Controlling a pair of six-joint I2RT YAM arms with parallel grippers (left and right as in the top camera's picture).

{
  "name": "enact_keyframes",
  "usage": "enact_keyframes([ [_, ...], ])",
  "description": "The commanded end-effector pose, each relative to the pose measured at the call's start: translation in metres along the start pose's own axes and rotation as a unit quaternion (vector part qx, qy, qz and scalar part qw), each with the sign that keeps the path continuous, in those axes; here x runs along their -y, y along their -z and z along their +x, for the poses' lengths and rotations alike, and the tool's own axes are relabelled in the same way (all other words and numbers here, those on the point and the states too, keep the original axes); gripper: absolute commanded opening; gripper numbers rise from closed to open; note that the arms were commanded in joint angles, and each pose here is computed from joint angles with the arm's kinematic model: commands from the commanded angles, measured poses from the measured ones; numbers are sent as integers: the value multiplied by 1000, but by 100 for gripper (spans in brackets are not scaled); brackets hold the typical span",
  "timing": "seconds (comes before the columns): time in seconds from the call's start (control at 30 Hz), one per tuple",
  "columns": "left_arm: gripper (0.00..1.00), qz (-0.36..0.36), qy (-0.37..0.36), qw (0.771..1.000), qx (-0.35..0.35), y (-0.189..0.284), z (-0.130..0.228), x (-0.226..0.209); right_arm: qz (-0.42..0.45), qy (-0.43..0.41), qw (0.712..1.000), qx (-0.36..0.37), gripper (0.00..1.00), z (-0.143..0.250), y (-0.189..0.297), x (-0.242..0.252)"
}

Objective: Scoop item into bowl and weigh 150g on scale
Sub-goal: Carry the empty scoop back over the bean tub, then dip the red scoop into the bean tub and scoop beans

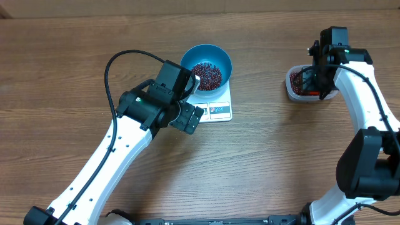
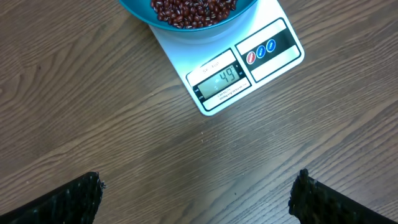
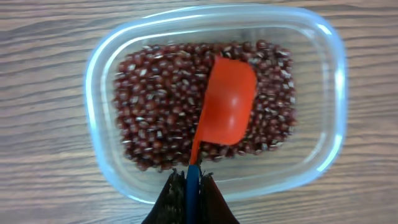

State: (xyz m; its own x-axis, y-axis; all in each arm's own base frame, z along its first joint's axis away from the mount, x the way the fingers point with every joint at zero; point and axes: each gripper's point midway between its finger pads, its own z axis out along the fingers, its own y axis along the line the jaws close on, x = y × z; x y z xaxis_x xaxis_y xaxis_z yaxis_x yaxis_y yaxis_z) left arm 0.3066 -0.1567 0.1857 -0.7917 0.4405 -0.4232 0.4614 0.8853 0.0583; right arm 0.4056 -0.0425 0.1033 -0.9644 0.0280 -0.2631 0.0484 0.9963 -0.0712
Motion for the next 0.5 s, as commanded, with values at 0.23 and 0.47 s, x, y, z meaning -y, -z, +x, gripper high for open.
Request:
enact_keyframes([
  [0.23, 100, 6, -8, 1000, 5, 3, 0, 2, -80, 23, 997, 4, 4, -2, -4, -27],
  [0.47, 100, 6, -8, 1000, 5, 3, 0, 2, -118, 20, 993, 17, 4, -8, -1, -37],
])
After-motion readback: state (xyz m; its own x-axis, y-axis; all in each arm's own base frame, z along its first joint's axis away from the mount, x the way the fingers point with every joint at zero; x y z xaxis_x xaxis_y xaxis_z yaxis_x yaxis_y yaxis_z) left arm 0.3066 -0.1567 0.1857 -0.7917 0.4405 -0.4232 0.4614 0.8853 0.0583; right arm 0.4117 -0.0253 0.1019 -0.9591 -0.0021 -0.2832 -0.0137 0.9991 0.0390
